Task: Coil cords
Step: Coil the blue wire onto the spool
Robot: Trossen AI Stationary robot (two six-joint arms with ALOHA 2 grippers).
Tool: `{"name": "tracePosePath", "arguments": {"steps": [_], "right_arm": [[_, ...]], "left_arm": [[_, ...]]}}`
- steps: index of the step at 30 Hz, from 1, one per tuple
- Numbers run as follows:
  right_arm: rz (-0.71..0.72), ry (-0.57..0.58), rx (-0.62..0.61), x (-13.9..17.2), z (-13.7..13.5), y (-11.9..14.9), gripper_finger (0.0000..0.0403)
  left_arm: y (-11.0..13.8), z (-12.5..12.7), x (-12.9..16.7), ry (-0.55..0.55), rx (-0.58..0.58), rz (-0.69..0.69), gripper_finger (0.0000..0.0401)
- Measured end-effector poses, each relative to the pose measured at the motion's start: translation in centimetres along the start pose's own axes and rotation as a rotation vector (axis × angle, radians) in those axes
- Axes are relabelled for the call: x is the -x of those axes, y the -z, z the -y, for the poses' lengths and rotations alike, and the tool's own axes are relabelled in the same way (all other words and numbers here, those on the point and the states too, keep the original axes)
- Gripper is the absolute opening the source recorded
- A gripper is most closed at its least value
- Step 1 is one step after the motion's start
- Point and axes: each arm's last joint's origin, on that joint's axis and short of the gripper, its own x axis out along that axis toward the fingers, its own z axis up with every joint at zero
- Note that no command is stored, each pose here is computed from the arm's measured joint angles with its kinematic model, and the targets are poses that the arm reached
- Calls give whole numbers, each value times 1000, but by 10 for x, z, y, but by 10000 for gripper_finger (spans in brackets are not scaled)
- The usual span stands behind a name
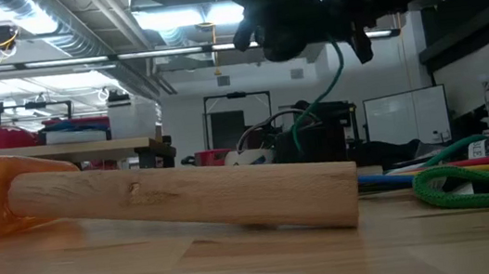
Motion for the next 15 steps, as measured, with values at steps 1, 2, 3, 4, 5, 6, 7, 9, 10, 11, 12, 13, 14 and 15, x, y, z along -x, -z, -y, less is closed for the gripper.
{"name": "tracePosePath", "arguments": {"steps": [1,2,3,4,5,6,7,9,10,11,12,13,14,15], "right_arm": [[8,-16,-4,0,-1,-1,4],[14,-25,-8,-1,-2,-1,4],[16,-31,-9,-1,-2,-1,4],[17,-37,-10,-2,-2,-1,4],[20,-40,-12,-3,-2,-1,4],[18,-40,-15,-4,-2,0,4],[16,-39,-18,-4,-2,0,4],[11,-40,-30,-5,-2,1,4],[8,-45,-37,-5,-2,1,4],[7,-52,-39,-5,-2,1,4],[7,-60,-41,-5,-3,1,4],[8,-67,-43,-5,-3,1,4],[9,-73,-44,-5,-3,0,4],[12,-76,-45,-5,-4,0,4]], "left_arm": [[0,-1,-1,-5,9,1,3],[-1,-2,-1,-9,15,2,3],[-1,-2,-1,-10,25,2,2],[-1,-2,-1,-12,28,3,2],[-1,-2,-1,-14,30,3,2],[-1,-2,0,-13,35,1,2],[0,-2,0,-14,36,-3,2],[1,-2,0,-16,35,-11,2],[1,-2,0,-17,34,-15,2],[1,-3,0,-17,40,-20,2],[2,-3,0,-20,48,-29,1],[3,-4,0,-26,62,-39,1],[4,-5,-1,-32,69,-52,1],[5,-6,0,-38,80,-65,1]]}}
